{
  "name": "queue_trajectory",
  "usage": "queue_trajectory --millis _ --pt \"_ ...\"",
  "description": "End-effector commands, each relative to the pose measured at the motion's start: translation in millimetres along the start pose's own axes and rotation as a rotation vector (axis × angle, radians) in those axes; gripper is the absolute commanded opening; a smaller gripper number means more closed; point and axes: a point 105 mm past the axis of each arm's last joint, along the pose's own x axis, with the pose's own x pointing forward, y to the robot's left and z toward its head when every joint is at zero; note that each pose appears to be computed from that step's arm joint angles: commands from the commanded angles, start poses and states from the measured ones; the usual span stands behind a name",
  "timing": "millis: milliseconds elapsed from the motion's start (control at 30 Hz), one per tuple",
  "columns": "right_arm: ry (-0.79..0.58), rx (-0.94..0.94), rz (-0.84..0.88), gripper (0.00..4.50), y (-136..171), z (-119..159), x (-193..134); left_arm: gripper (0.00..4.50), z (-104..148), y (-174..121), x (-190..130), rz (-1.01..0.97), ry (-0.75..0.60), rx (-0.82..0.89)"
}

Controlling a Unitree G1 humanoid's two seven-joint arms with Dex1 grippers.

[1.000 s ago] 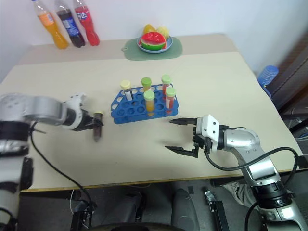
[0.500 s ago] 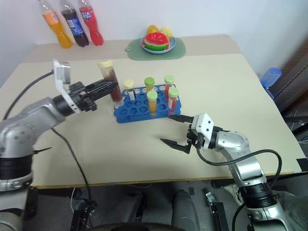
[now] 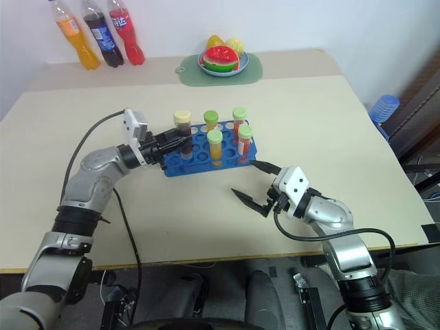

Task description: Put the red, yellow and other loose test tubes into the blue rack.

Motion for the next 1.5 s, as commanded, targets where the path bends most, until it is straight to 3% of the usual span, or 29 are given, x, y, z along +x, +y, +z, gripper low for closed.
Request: queue_trajectory --millis 33,467,1200,1333,1500 --pt "-0.052 -0.050 -0.029 4.34 -2.9 15.0 0.2 0.72 -3.2 -2.8 4.5 -0.034 0.007 0.063" --pt "-0.047 -0.051 -0.040 4.34 -2.2 13.3 -1.0 0.72 -37.8 -19.3 -0.6 -0.098 0.091 0.132" --pt "-0.050 -0.056 -0.028 4.34 -5.7 13.7 1.7 0.72 -57.3 -9.4 -9.6 0.016 0.137 0.162" --pt "-0.052 -0.055 -0.030 4.34 -5.7 14.0 2.0 0.72 -51.3 -20.8 -1.4 -0.031 0.103 0.159" --pt "-0.060 -0.041 -0.044 4.34 -6.3 15.1 1.0 3.22 -23.6 -19.2 3.4 0.013 0.013 0.152"
